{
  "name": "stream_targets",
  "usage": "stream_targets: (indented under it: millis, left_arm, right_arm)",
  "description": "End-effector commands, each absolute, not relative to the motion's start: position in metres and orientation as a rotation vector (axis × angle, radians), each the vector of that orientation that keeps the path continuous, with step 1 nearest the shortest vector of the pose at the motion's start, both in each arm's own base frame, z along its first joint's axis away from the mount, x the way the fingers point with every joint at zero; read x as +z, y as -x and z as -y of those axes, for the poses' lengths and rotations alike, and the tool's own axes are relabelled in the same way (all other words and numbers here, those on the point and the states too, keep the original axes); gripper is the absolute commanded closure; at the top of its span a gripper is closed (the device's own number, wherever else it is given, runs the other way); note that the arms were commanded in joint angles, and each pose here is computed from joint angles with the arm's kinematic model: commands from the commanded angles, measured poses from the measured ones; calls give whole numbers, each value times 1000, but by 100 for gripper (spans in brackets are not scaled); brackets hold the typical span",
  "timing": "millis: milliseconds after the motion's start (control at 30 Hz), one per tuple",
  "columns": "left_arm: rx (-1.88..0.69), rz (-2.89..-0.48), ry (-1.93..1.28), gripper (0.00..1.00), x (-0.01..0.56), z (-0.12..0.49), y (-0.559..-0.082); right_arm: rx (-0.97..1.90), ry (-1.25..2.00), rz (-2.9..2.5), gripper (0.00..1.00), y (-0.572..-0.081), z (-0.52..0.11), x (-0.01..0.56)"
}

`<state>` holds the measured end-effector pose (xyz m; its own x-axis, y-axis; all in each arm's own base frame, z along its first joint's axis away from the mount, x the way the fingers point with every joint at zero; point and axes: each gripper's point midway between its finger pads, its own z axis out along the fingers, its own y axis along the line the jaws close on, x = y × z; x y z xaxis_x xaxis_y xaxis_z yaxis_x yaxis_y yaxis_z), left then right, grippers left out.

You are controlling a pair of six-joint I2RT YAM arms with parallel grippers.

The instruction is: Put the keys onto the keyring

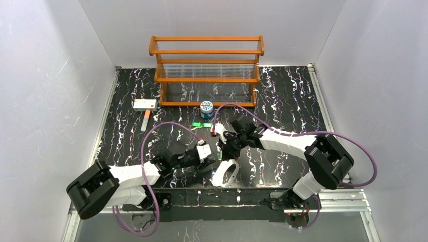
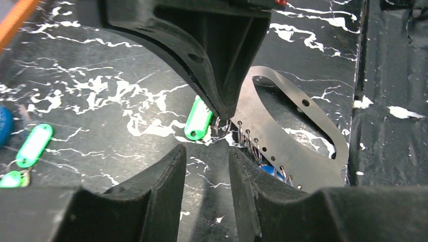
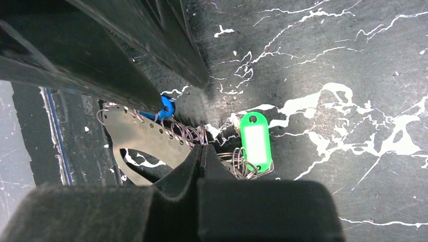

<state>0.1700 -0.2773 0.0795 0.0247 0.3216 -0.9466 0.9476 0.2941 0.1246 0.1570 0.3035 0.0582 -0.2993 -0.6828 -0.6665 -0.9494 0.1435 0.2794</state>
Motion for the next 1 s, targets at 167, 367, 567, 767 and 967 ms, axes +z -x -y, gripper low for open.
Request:
stream_targets:
  millis: [167, 367, 567, 767, 967]
  left_arm:
    - [-868, -1449, -1303, 71, 79, 302, -163]
    - [-900, -1452, -1312, 81, 76, 309, -163]
    - [-914, -1449, -1310, 94, 76, 311, -163]
    - [-920, -1469, -1305, 100, 73, 309, -161]
    - [-874, -1477, -1242, 100, 80, 303, -168]
  right_arm:
    - [1091, 1564, -1926, 99, -148, -319, 84]
    - [1100, 1576, -1893, 99, -146, -319, 88]
    - [1098, 1578, -1893, 99, -145, -319, 87]
    - [1079, 1588, -1876, 99, -147, -317, 87]
    - [1016, 1528, -1873, 96, -156, -315, 88]
